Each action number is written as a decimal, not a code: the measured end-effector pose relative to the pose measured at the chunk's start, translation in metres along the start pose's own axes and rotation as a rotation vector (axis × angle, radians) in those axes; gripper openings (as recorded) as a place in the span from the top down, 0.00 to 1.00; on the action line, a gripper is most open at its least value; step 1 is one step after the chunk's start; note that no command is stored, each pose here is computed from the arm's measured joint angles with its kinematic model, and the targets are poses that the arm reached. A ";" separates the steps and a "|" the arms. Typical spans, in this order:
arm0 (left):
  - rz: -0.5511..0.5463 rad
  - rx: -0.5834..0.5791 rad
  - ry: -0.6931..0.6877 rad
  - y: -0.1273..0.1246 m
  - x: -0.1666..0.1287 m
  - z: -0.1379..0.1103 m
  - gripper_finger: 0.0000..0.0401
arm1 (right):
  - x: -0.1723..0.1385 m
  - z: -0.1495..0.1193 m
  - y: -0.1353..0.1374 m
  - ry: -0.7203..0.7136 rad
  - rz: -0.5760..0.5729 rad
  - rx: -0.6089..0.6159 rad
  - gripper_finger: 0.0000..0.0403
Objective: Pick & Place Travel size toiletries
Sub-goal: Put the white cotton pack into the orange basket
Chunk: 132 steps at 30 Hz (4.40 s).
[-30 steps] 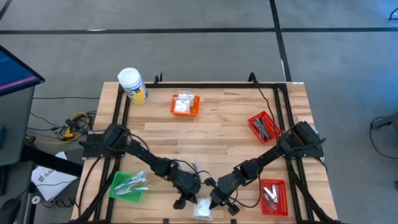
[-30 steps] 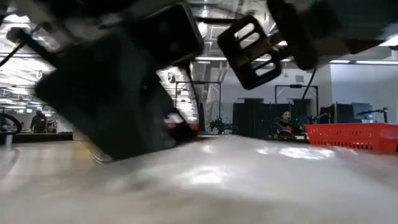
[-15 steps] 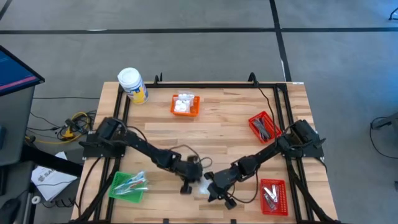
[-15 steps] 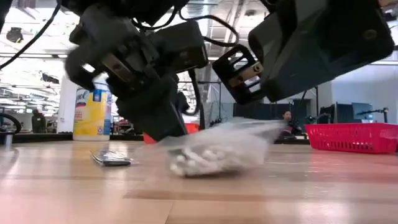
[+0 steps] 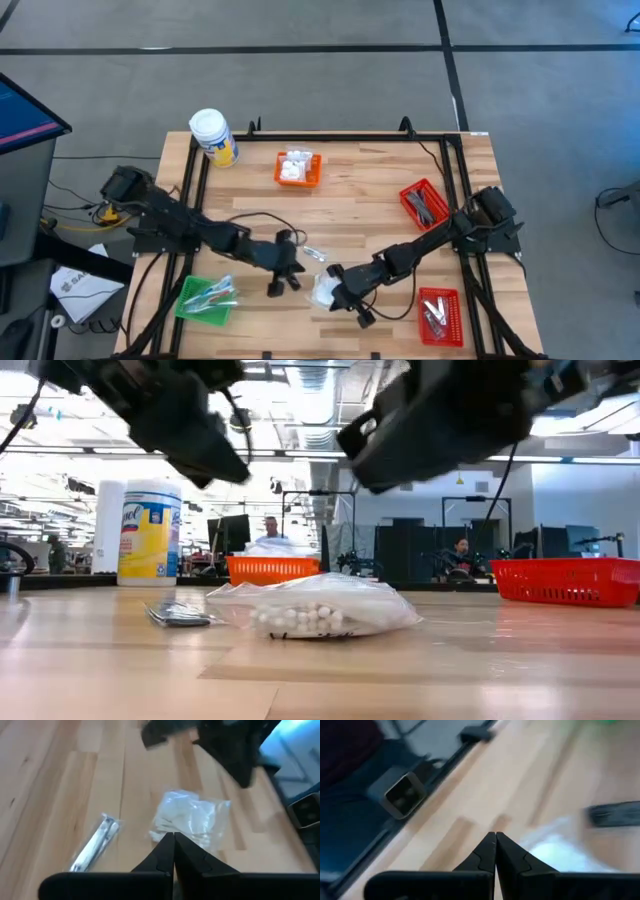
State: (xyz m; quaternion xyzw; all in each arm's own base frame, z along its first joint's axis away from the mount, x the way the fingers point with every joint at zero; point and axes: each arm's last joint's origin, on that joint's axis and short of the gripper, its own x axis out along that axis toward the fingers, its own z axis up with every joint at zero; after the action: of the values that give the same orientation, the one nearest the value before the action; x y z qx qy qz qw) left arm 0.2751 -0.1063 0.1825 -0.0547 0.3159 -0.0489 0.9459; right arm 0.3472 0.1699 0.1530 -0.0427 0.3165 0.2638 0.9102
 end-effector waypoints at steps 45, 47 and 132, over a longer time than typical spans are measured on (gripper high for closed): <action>-0.308 -0.796 0.164 0.011 0.049 -0.038 0.56 | 0.003 -0.038 -0.009 0.224 -0.138 0.136 1.00; -0.296 -0.798 0.178 0.012 0.051 -0.042 0.56 | 0.002 -0.040 -0.012 0.241 -0.140 0.155 1.00; 0.059 0.463 0.328 -0.080 0.017 -0.030 0.63 | 0.024 -0.042 -0.089 0.033 -0.164 0.580 1.00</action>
State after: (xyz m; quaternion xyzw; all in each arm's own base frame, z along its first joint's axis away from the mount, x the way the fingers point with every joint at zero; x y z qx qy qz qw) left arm 0.2659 -0.1899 0.1599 0.1806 0.4465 -0.1006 0.8706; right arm 0.3852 0.0944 0.0974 0.1891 0.3889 0.0873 0.8974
